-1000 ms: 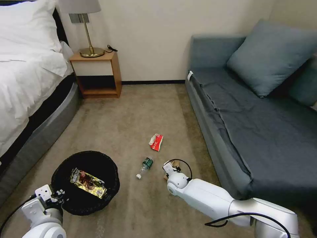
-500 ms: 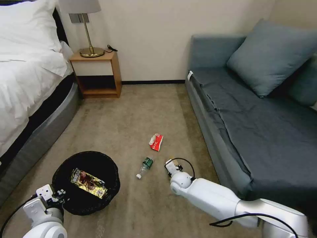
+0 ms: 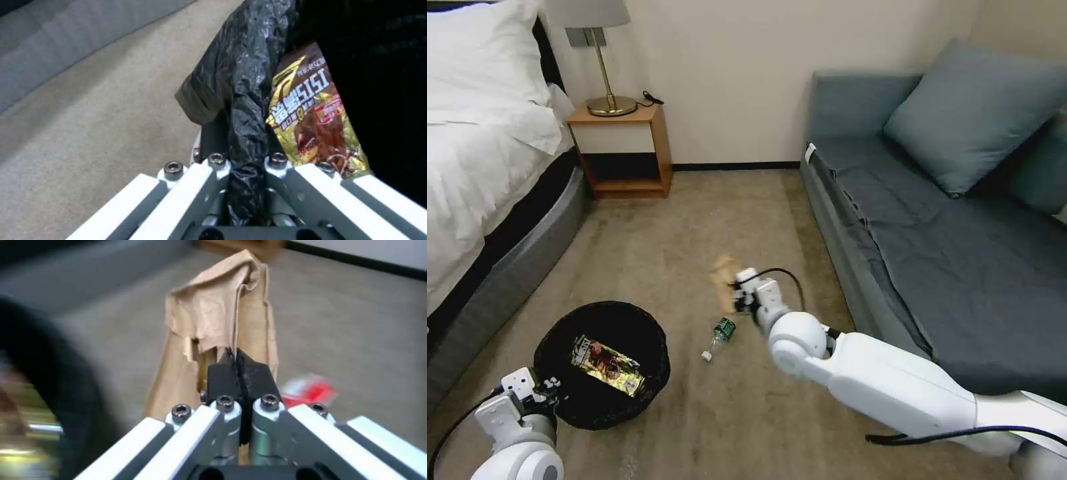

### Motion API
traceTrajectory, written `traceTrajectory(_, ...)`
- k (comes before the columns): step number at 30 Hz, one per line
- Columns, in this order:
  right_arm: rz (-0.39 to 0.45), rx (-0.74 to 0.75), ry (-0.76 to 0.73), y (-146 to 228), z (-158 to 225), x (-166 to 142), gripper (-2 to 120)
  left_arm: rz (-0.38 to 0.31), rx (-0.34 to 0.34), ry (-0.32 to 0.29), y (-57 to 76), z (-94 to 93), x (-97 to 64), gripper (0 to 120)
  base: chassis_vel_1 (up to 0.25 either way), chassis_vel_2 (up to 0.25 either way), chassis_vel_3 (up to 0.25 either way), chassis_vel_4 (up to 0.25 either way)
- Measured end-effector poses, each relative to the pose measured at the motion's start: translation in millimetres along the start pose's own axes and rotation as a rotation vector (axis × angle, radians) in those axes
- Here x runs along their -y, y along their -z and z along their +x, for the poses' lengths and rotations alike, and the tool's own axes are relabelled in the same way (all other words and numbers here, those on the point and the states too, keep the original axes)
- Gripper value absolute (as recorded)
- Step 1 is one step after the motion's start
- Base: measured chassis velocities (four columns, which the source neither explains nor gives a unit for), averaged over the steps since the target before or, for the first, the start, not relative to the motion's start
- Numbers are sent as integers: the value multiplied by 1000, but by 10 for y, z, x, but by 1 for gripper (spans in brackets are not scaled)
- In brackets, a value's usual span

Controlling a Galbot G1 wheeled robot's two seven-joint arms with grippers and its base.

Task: Pick up the trash bin, then pick up the garbage on the floor and place it into the trash bin.

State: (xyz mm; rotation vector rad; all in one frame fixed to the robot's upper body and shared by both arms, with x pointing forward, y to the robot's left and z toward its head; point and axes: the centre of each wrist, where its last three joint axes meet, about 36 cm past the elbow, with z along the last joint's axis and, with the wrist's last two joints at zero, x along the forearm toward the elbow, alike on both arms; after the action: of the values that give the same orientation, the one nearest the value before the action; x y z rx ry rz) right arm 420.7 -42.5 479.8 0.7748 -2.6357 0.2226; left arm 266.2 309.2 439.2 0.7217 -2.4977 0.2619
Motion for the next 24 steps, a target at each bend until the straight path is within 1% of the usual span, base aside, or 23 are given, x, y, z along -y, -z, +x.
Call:
traceTrajectory(1, 0, 0, 0, 0, 0, 0, 0, 0, 0, 0, 0, 0, 0, 2, 0, 0, 0, 0)
traceTrajectory(2, -31, 19, 59, 96, 91, -241, 0, 0, 1, -6, 8, 7, 16, 2, 0, 0, 0, 0)
traceTrajectory(3, -41, 29, 101, 153, 139, -415, 0, 1, 3, -10, 17, 11, 29, 2, 0, 0, 0, 0)
traceTrajectory(5, -34, 33, 162, 176, 193, -680, 0, 1, 4, -13, 24, 24, 53, 2, 0, 0, 0, 0)
traceTrajectory(6, -34, 33, 162, 176, 193, -680, 0, 1, 4, -13, 24, 24, 53, 2, 0, 0, 0, 0)
traceTrajectory(8, -22, 23, 209, 144, 239, -927, 0, 1, 2, -18, 20, 34, 75, 2, 0, 0, 0, 0)
traceTrajectory(9, -22, 23, 209, 144, 239, -927, 0, 1, 2, -18, 20, 34, 75, 2, 0, 0, 0, 0)
traceTrajectory(12, 3, -1, 265, 53, 307, -1182, 0, 4, 6, -18, 29, 32, 93, 2, 0, 0, 0, 0)
traceTrajectory(14, 11, -8, 276, 26, 313, -1236, 0, 5, 7, -19, 32, 31, 99, 2, 0, 0, 0, 0)
traceTrajectory(17, 53, -36, 285, -127, 239, -1394, 0, 12, 9, -28, 44, 56, 138, 2, 0, 0, 0, 0)
traceTrajectory(24, 92, -52, 277, -275, 72, -1602, 0, 21, 5, -43, 31, 100, 205, 2, 0, 0, 0, 0)
